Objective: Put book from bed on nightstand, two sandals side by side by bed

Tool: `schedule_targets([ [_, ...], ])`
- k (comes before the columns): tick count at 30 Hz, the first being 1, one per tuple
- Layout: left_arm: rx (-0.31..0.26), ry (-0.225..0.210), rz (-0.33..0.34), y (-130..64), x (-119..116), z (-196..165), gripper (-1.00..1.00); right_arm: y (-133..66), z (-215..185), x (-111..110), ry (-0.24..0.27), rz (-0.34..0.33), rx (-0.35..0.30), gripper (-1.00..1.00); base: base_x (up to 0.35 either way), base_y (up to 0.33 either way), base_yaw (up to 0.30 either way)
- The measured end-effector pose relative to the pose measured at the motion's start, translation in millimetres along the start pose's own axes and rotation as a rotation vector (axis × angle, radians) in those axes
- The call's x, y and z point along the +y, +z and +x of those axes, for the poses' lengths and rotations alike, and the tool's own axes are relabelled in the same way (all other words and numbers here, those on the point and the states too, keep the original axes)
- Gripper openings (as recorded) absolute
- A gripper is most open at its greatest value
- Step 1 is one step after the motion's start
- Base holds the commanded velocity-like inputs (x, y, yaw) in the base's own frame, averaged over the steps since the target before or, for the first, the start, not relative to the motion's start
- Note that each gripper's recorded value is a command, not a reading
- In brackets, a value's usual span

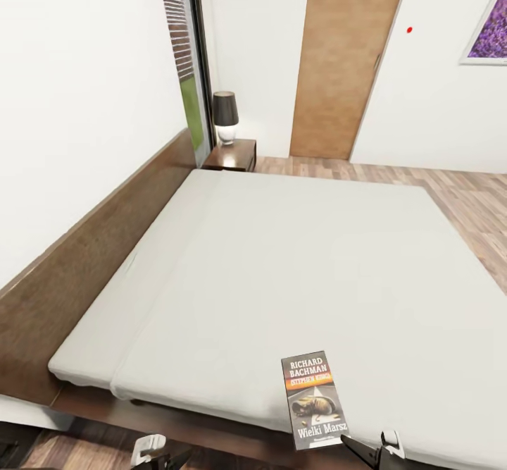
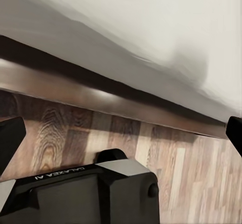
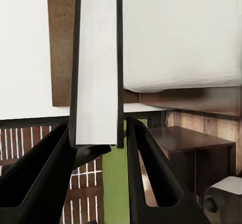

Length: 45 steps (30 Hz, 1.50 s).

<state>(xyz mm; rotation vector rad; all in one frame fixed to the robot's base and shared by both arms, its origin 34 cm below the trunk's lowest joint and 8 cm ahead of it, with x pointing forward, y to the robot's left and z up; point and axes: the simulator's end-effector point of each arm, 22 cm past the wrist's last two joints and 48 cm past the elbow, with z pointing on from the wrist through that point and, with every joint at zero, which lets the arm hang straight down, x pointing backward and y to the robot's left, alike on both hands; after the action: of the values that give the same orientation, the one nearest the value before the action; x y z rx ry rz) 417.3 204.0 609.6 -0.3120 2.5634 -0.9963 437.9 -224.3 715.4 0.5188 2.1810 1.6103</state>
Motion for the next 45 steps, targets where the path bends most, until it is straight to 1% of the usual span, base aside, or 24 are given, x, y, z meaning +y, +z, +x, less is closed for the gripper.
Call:
schedule_targets([
  [12, -0.014, 0.012, 0.007, -1.1, -4.3, -7.2, 1.0, 0.7, -4.1, 6.1, -0.015, -0.01, -0.004, -1.0, 0.0, -0.025, 0.0],
  [22, -0.025, 0.022, 0.012, -2.2, -8.0, -13.2, 1.0, 0.9, -7.3, 11.4, -0.028, -0.02, -0.009, -1.0, 0.0, -0.121, 0.0],
  [45, -0.054, 0.043, 0.015, -4.9, -14.5, -27.2, 1.0, 1.9, -15.7, 21.9, -0.06, -0.031, -0.02, -1.0, 0.0, -0.003, 0.0],
])
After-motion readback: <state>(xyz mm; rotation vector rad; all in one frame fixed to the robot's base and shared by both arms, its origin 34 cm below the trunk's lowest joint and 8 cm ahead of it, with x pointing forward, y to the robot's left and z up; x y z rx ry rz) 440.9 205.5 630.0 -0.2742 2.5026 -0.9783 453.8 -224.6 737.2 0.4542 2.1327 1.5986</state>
